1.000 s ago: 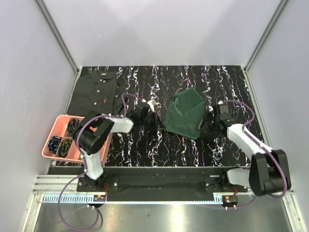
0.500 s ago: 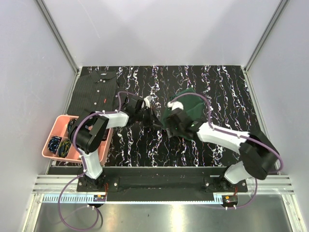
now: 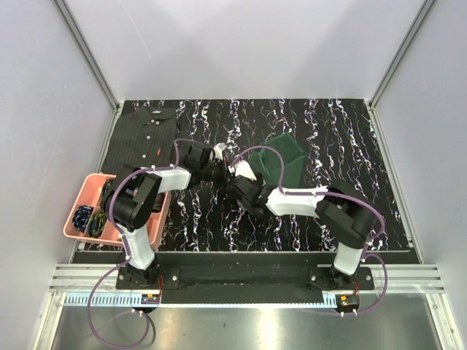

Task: Fold the napkin, place the utensils inside, and roll it up
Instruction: Roll the napkin with the utensil

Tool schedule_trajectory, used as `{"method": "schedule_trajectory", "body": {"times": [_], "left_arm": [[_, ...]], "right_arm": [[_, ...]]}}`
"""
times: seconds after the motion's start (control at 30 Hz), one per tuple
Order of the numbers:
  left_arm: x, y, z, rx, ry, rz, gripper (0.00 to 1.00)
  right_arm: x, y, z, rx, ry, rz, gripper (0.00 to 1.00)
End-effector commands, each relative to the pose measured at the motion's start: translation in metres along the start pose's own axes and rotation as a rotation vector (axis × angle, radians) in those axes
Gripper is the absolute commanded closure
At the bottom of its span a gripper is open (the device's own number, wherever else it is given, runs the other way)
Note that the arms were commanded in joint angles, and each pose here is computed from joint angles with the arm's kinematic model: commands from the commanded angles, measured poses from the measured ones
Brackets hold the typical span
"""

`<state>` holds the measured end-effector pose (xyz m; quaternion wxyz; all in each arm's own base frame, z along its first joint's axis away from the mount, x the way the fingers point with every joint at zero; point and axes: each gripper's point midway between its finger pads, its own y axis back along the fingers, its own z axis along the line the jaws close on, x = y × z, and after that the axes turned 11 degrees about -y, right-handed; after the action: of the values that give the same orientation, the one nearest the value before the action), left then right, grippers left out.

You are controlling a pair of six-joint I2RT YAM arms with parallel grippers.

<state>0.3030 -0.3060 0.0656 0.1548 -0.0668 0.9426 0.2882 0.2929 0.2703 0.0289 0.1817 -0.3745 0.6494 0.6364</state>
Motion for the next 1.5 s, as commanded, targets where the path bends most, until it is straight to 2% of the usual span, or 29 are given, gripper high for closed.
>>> {"method": "schedule_trajectory", "body": {"times": [0.0, 0.23, 0.4, 0.7, 0.87, 0.9, 0.93, 0.97, 1.03, 1.07, 1.17, 1.47], "left_arm": [[-0.013, 0.016, -0.023, 0.073, -0.042, -0.051, 1.00], [-0.018, 0.018, -0.021, 0.070, -0.035, -0.065, 1.00], [-0.018, 0.017, -0.020, 0.072, -0.031, -0.062, 1.00], [-0.022, 0.016, -0.014, 0.067, -0.022, -0.070, 1.00], [-0.024, 0.013, -0.013, 0.074, -0.024, -0.067, 1.00], [-0.025, 0.012, -0.014, 0.077, -0.027, -0.067, 0.96], [-0.026, 0.012, -0.013, 0.076, -0.031, -0.072, 0.87], [-0.028, 0.013, -0.012, 0.072, -0.029, -0.079, 0.70], [-0.033, 0.018, -0.009, 0.066, -0.029, -0.100, 0.50], [-0.038, 0.023, -0.009, 0.058, -0.036, -0.123, 0.37], [-0.044, 0.041, 0.005, 0.008, -0.037, -0.186, 0.24], [-0.033, 0.081, 0.028, -0.193, -0.134, -0.278, 0.21]], "right_arm": [[-0.019, -0.001, -0.018, 0.153, -0.023, -0.093, 0.27], [-0.009, 0.002, -0.038, 0.232, -0.028, -0.107, 0.32], [-0.003, -0.002, -0.040, 0.250, 0.014, -0.098, 0.44], [0.000, 0.004, -0.043, 0.231, 0.036, -0.114, 0.57], [0.007, -0.002, -0.030, 0.157, 0.094, -0.073, 0.79], [0.007, -0.003, -0.027, 0.143, 0.102, -0.066, 0.81], [0.011, -0.005, -0.022, 0.115, 0.118, -0.047, 0.84], [0.014, -0.006, -0.020, 0.106, 0.129, -0.033, 0.87], [0.017, -0.005, -0.014, 0.065, 0.142, -0.001, 0.92], [0.018, -0.003, -0.012, 0.054, 0.143, 0.011, 0.93], [0.014, 0.004, 0.004, -0.023, 0.129, 0.055, 0.95], [0.028, 0.026, 0.037, -0.277, 0.073, 0.279, 0.99]]}}
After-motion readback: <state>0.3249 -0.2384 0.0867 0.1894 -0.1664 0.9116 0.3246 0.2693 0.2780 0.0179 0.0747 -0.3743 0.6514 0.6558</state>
